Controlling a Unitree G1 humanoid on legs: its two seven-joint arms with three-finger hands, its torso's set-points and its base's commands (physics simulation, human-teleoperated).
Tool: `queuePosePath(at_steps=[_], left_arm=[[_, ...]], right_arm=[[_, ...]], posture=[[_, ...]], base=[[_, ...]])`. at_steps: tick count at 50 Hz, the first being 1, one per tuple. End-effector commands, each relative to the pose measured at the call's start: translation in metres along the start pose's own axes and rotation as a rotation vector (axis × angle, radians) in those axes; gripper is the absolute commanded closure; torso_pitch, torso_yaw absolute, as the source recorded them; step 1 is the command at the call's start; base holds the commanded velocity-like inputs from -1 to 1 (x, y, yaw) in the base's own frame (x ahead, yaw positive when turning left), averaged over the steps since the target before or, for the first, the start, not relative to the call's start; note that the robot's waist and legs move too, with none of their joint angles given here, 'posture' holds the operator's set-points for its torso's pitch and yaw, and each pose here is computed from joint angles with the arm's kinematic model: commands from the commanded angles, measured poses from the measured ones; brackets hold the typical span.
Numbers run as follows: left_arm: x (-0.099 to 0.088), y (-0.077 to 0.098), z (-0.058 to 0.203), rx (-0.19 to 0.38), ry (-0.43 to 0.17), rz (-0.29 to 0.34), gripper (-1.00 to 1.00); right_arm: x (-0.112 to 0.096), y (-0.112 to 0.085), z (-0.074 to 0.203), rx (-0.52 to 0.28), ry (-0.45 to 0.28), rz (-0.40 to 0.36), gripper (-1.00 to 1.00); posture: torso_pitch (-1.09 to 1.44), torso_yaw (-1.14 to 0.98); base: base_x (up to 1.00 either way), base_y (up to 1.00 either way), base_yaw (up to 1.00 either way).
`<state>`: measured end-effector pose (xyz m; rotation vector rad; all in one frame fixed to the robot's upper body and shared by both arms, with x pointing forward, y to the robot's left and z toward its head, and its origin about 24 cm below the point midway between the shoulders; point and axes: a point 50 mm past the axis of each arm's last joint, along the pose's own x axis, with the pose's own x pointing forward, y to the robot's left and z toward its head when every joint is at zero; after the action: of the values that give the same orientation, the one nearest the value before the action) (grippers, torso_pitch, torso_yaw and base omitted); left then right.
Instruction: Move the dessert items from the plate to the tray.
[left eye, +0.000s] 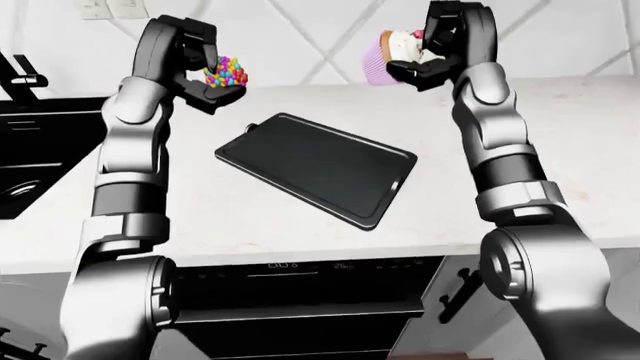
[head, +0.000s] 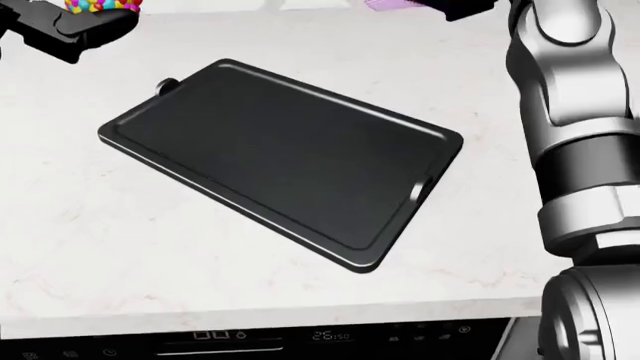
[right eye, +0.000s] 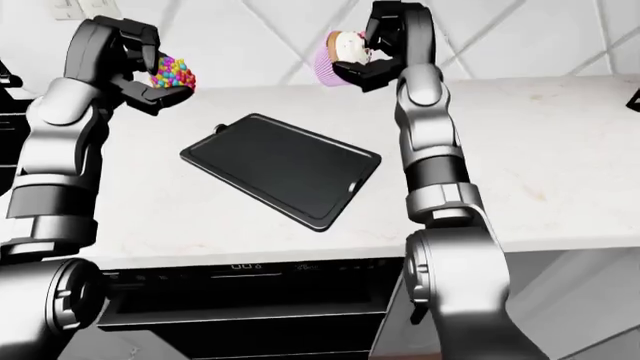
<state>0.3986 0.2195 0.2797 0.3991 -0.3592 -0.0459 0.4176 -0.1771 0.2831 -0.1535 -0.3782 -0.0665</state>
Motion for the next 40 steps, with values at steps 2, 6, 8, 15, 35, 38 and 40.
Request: queuePosePath(at_steps=[2,6,8,15,35,38,40], left_arm=[[0.004,0.003,0.024,0.011,-0.094,0.011,1.0],[0.004,0.003,0.024,0.011,-0.094,0.009,1.0],[0.004,0.002,0.024,0.012,-0.093,0.007,1.0],[0.004,0.002,0.024,0.014,-0.094,0.009,1.0],[0.006,-0.002,0.015,0.008,-0.08,-0.013,1.0],[0.006,-0.002,0.015,0.009,-0.08,-0.016,1.0],[0.006,-0.002,0.016,0.006,-0.082,-0.018,1.0]], right_arm=[[0.004,-0.007,0.021,0.001,-0.076,-0.029,0.99],[0.003,-0.007,0.02,-0.01,-0.076,-0.028,0.99],[0.003,-0.006,0.019,-0.01,-0.067,-0.025,1.0],[0.003,-0.005,0.017,-0.021,-0.062,-0.026,1.0],[0.01,0.028,0.0,-0.341,0.053,0.1,1.0],[0.009,0.036,-0.003,-0.399,0.068,0.138,1.0],[0.008,0.04,-0.006,-0.44,0.075,0.165,1.0]], posture=[[0.0,0.0],[0.0,0.0],[0.0,0.0],[0.0,0.0],[0.0,0.0],[0.0,0.0],[0.0,0.0]], base=[[0.0,0.0,0.0],[0.0,0.0,0.0],[0.0,0.0,0.0],[0.0,0.0,0.0],[0.0,0.0,0.0],[0.0,0.0,0.0],[0.0,0.0,0.0]])
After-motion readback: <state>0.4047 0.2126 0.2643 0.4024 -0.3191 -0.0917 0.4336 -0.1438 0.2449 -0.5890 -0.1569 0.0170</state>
